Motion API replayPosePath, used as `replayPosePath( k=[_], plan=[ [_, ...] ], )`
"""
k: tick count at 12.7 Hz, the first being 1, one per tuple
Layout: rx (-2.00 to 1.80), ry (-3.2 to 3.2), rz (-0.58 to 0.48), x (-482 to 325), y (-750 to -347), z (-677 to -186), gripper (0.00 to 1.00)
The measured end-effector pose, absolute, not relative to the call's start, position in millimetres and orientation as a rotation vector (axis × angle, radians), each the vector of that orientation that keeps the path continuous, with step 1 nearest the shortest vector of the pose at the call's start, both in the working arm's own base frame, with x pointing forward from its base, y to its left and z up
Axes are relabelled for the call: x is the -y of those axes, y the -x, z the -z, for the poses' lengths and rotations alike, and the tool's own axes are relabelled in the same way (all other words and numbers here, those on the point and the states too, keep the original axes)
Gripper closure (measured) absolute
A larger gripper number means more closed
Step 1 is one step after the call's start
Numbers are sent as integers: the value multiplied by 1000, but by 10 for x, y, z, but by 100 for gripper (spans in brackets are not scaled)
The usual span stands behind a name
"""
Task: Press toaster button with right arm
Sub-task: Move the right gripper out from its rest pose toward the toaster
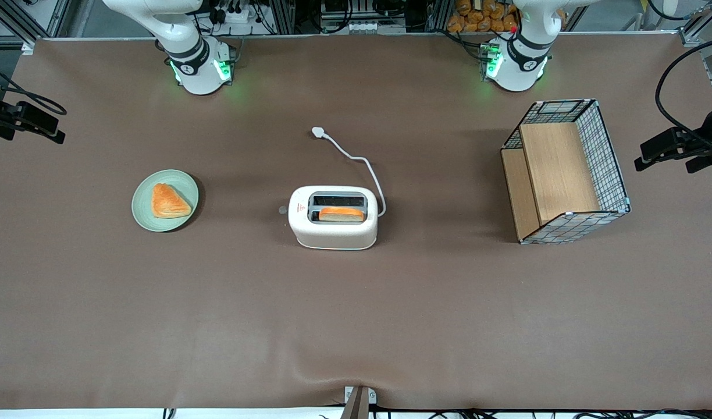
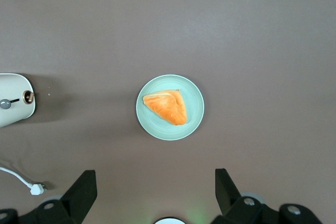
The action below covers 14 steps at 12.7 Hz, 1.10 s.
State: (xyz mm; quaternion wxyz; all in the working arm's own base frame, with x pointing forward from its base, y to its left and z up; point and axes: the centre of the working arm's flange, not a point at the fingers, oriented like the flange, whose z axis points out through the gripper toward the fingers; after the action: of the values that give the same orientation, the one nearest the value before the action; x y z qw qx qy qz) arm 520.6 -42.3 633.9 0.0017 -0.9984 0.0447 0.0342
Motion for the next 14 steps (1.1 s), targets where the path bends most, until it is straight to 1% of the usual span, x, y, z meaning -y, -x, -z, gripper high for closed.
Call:
replayPosePath(
  k=[8, 11, 14],
  plan=[
    [-132, 3133, -110, 397, -5234, -6305, 0],
    [-74, 3135, -158, 201, -5337, -6136, 0],
    [20, 3099, -227, -190, -5463, -5884, 0]
  ],
)
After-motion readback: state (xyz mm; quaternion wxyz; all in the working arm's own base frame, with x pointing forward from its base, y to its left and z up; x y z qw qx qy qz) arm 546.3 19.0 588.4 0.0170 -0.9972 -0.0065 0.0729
